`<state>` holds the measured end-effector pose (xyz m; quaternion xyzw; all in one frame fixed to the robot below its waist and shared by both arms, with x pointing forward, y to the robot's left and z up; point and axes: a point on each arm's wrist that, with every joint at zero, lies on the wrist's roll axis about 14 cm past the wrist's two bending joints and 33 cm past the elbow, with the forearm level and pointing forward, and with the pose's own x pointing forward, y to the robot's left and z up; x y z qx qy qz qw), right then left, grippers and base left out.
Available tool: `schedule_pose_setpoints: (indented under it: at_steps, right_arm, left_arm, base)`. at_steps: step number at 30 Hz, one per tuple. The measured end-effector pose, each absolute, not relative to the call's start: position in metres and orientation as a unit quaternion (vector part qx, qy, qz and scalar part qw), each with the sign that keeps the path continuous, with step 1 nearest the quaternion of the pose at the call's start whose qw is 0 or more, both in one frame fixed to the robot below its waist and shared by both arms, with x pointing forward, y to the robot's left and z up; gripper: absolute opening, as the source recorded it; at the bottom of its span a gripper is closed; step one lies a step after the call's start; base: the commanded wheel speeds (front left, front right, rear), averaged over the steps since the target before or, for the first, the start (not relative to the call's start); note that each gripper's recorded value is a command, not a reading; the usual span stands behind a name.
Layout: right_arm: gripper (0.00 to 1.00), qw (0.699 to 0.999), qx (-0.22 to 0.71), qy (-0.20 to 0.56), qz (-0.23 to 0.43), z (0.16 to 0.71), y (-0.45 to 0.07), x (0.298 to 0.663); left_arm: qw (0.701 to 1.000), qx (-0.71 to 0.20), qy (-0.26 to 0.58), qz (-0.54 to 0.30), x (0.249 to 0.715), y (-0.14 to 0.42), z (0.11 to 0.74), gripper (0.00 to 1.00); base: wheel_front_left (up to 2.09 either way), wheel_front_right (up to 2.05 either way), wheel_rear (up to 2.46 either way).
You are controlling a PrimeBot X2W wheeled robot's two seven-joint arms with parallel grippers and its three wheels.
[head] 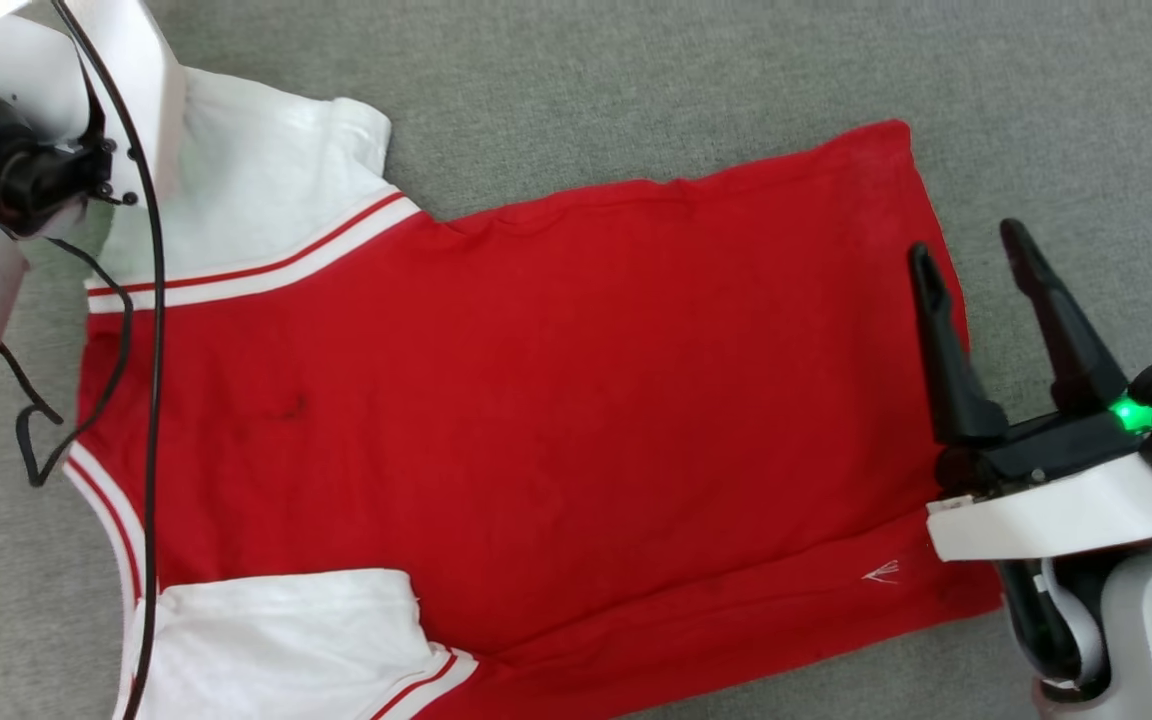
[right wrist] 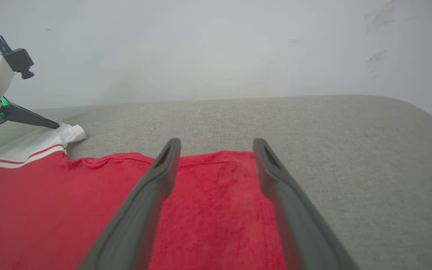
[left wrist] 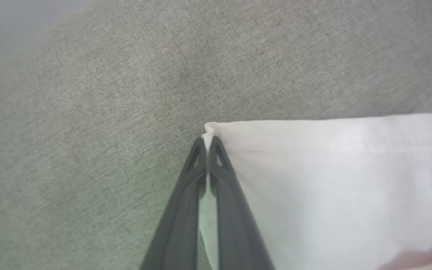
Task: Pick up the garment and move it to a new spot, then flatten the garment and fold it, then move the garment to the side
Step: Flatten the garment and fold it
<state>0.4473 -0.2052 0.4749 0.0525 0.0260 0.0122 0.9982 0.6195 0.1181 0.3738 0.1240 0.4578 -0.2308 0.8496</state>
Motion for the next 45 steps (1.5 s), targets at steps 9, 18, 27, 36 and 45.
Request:
schedule_pose_setpoints:
  at_steps: [9,18,27,36,45]
  right_arm:
    - [1.0,0.992,-0.016,0.118,0.032,0.468,-0.22,0.444]
    - [1.0,0.959,-0.039,0.273,0.067,0.455,-0.228,0.467]
    - [1.0,0.917,-0.034,0.393,0.064,0.428,-0.235,0.497]
    - [1.0,0.885,-0.068,0.457,0.063,0.394,-0.236,0.512]
    - [1.0,0.861,-0.092,0.49,0.095,0.364,-0.22,0.512]
  left_arm:
    - [0.883,0.093,0.395,-0.235,0.611,0.114,0.43,0.0]
    - [0.897,0.113,0.342,-0.255,0.587,0.123,0.477,0.0]
    - [0.893,0.143,0.317,-0.287,0.565,0.124,0.487,0.0]
    - [0.887,0.16,0.307,-0.305,0.547,0.119,0.485,0.0]
    - [0.887,0.159,0.313,-0.3,0.539,0.126,0.478,0.0]
  base:
    - [0.0,0.0,0.0]
    - [0.0,0.0,0.0]
    - [0.0,0.0,0.0]
    - [0.0,0.0,0.0]
    - [0.0,0.0,0.0]
